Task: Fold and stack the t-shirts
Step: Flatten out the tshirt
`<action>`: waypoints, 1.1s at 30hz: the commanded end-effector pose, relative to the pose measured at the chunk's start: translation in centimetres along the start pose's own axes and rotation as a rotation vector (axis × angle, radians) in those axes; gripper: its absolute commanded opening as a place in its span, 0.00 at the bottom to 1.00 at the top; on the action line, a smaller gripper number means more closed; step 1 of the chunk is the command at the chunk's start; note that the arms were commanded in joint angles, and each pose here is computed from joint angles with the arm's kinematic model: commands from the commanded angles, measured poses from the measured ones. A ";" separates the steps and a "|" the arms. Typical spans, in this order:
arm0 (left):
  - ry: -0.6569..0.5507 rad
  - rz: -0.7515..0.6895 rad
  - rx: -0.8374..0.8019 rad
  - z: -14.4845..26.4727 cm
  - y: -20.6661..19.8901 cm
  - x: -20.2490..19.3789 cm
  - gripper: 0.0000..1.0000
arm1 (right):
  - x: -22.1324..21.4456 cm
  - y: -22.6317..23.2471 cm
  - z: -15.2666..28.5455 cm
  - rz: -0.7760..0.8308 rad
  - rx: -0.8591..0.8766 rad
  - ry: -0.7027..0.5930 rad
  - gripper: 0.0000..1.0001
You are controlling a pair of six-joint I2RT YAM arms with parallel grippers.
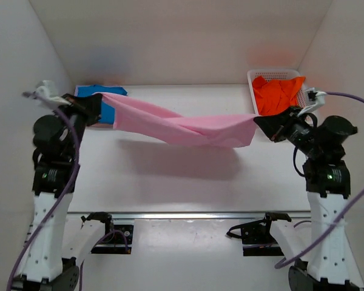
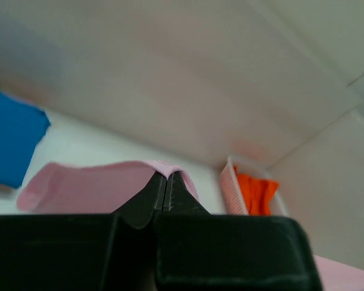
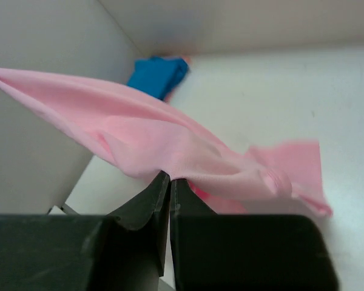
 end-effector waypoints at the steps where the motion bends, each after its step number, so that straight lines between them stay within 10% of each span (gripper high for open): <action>1: -0.094 0.001 0.005 4.2 -1.9 2.7 0.00 | 4.5 4.4 3.0 0.082 0.055 -0.176 0.01; 9: -0.123 -0.056 0.042 4.6 -3.7 4.4 0.00 | 6.3 4.7 2.7 0.021 0.067 -0.138 0.00; 21: 0.296 -0.068 0.162 -10.2 5.2 -4.0 0.00 | -0.1 -5.4 -10.2 -0.154 0.029 0.252 0.00; 26: 0.128 -0.116 0.040 -11.1 -1.2 3.8 0.00 | 11.4 -1.8 -9.1 0.032 0.072 0.009 0.00; 33: 0.013 -0.132 -0.012 -4.9 -3.8 6.3 0.00 | 10.9 -3.3 -6.4 -0.013 0.051 -0.004 0.01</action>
Point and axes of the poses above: each gripper's point midway between its finger pads, its own z axis back along the fingers, its own y axis along the line the jaws close on, x = y × z, the point moved 8 cm from there along z, back along the fingers, and after that the axes turned 11 degrees about z, right-handed, at the moved point
